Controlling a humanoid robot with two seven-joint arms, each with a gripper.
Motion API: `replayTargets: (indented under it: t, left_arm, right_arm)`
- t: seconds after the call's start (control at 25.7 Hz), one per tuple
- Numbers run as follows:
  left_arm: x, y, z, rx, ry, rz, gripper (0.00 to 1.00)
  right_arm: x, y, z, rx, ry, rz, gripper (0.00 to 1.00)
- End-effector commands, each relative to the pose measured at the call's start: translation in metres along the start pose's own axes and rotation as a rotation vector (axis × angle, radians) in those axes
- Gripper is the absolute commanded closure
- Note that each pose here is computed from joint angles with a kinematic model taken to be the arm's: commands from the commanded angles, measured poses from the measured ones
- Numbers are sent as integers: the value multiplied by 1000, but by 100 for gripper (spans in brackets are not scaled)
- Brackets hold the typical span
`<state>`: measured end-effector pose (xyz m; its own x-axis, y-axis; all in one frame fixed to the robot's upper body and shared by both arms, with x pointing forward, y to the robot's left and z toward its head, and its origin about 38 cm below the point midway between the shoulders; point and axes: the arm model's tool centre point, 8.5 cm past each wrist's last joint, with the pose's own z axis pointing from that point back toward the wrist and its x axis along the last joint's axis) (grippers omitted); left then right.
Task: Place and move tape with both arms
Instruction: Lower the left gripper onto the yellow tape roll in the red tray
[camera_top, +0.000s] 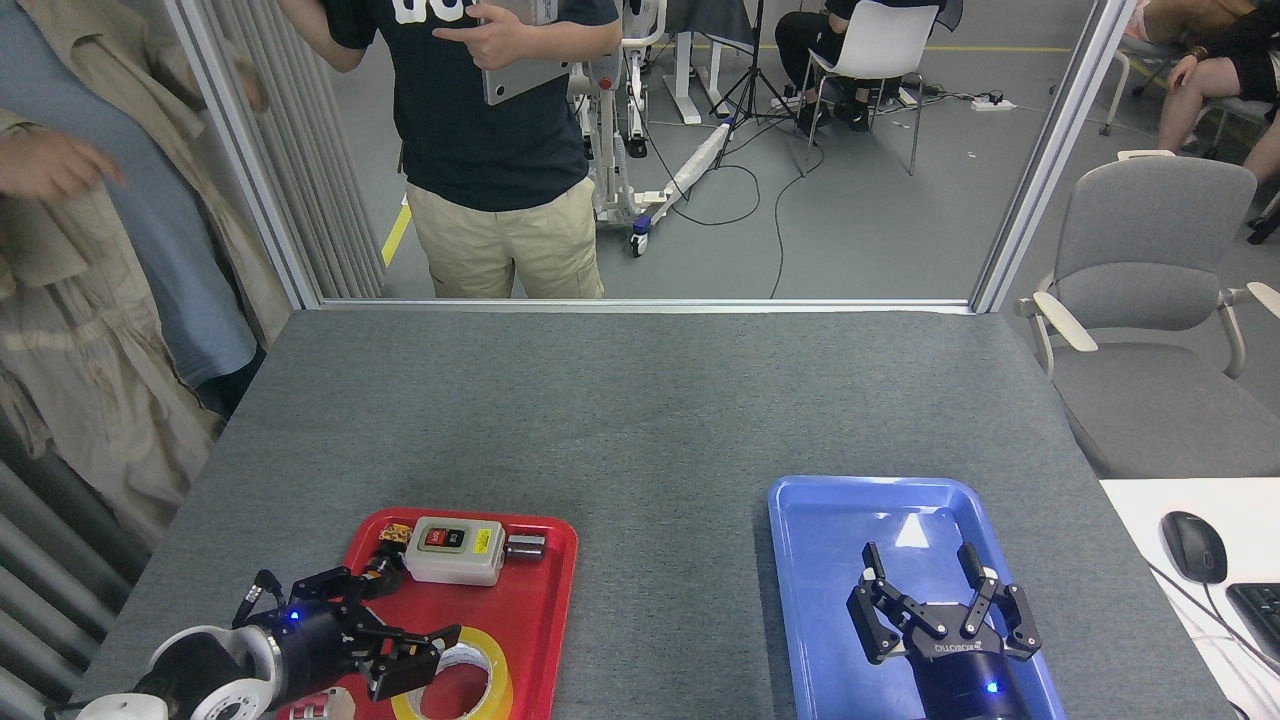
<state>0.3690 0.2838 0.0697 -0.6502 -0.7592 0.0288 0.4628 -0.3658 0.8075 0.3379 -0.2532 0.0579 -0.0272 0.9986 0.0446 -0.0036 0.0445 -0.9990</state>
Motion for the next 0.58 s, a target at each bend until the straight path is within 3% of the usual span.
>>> replayTargets:
  t: [0.0,0.19,0.43,0.51,0.55]
  left_arm:
    - [-1,-4,-1,-59,12,-22,0]
    - [-3,-21,1,-271,30,-43,1]
    - [-1,-16,-5,-294,21,-59,2]
    - [1,-17,-8,-297,13,-52,10]
    - [5,-16,-15,-299,-3,-50,19]
  right_arm:
    - [-1,-3,0,4,0,10,0]
    - [-7,-4,0,0,0,20,0]
    - [-10,-3,1,-21,16,17,0]
    - [-12,0,1,-14,21,18,1]
    - [-12,4,2,-2,24,15,1]
